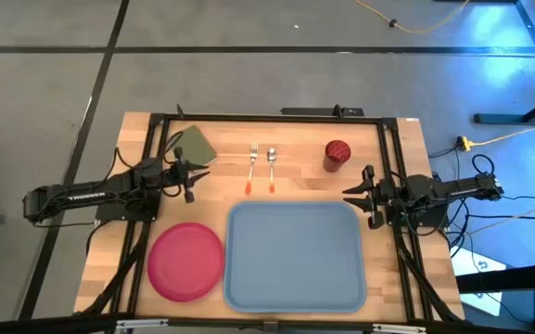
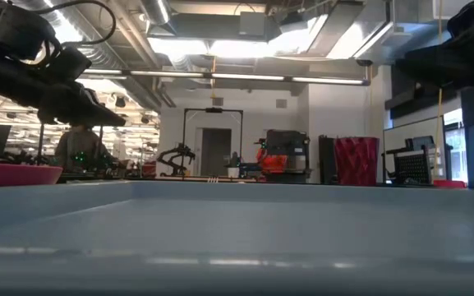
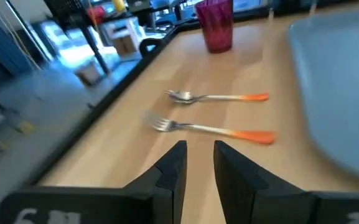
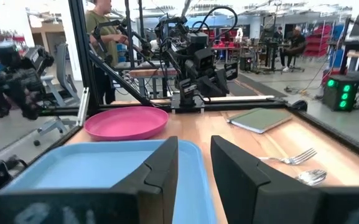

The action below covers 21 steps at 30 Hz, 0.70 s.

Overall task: Pick and place plate/cup/fork/spoon on tray
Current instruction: Put the red glass on the blue serving tray

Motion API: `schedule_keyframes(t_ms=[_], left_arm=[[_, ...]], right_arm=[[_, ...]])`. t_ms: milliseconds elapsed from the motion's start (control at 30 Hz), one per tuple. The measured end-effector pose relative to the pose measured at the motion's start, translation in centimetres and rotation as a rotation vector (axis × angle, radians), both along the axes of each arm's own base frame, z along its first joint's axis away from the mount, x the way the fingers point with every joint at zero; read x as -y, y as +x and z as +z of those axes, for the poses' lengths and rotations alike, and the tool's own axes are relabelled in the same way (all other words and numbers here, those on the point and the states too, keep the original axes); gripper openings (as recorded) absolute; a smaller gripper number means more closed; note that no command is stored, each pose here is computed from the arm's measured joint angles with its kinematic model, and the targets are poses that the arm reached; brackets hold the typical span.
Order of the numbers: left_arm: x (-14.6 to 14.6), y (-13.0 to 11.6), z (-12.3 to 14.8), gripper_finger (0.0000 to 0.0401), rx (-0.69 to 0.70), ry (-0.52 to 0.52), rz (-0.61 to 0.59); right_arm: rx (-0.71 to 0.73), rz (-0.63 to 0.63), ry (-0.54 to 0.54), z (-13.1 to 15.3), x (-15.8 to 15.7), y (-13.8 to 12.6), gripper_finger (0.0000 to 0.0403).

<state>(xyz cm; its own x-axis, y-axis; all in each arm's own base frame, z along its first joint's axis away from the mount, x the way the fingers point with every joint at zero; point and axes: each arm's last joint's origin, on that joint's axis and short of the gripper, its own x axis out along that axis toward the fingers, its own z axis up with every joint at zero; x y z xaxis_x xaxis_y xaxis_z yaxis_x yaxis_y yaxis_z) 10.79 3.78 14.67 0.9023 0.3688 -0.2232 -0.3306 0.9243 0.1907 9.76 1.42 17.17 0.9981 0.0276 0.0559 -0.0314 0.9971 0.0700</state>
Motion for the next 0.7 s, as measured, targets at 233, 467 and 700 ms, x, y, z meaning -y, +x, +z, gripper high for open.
schedule_keyframes(t_ms=[233,467,700], left_arm=[[0.2,0.2,0.5,0.0073,0.165,-0.302,-0.006],[0.2,0.3,1.4,0.0073,0.323,-0.462,0.001],[0.1,0.3,2.3,0.0073,0.436,-0.518,0.011]], right_arm=[[0.107,-0.057,0.006,1.0,0.2,-0.1,0.0101],[0.357,-0.205,-0.119,3.5,0.6,-0.9,0.0101],[0.673,-0.262,-0.372,6.7,0.7,-2.7,0.0101]])
